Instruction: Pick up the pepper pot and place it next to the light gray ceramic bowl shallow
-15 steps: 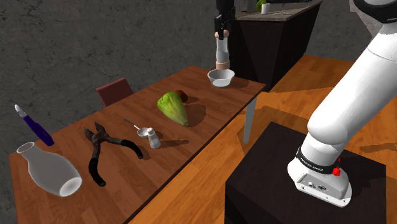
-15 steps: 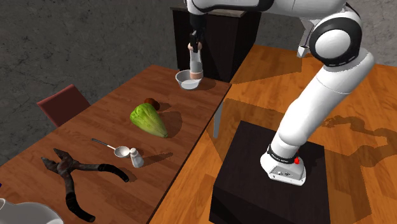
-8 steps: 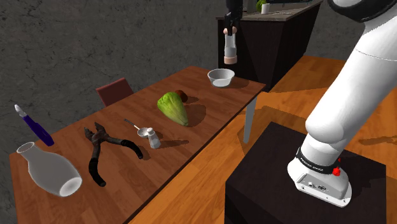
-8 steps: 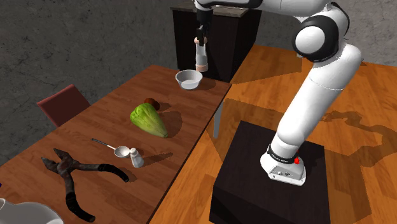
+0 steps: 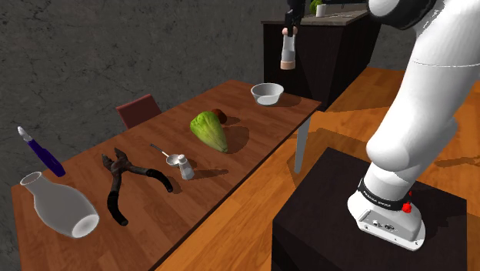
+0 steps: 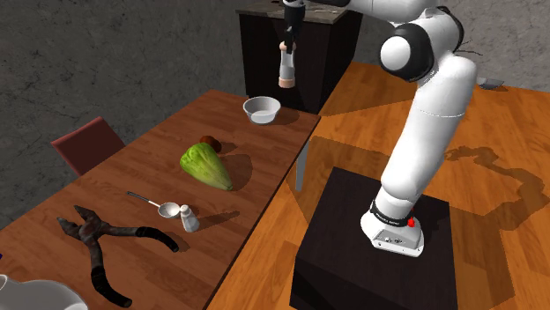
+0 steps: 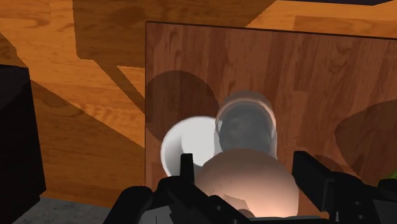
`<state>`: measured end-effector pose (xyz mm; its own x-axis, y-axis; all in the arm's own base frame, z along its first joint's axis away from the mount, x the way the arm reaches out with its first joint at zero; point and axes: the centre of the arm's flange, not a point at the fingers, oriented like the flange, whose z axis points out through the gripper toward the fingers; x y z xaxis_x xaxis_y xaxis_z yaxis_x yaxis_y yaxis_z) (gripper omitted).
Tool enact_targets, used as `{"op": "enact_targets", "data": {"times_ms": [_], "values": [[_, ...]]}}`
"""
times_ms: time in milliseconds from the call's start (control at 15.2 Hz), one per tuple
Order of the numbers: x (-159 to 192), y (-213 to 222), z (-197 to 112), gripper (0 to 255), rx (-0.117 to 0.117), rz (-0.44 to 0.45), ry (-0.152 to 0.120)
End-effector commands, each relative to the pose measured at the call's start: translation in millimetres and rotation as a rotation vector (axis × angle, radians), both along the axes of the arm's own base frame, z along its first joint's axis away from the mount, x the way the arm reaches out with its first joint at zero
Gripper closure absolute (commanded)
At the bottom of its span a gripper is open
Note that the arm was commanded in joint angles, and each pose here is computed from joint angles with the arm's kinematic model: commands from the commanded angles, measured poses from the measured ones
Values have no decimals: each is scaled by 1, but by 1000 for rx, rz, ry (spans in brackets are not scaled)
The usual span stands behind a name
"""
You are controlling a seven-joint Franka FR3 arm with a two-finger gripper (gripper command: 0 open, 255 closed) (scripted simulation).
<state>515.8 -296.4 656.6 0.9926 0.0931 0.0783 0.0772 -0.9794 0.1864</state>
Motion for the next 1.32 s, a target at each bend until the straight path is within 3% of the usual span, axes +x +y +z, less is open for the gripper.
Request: {"op": "enact_targets", "data": {"times_ms": [0,528,1254], "values": [[3,-28,0,255,-1,2,0],[12,-129,0,255,-1,2,0],[12,-129,-58,255,-1,2,0]]}}
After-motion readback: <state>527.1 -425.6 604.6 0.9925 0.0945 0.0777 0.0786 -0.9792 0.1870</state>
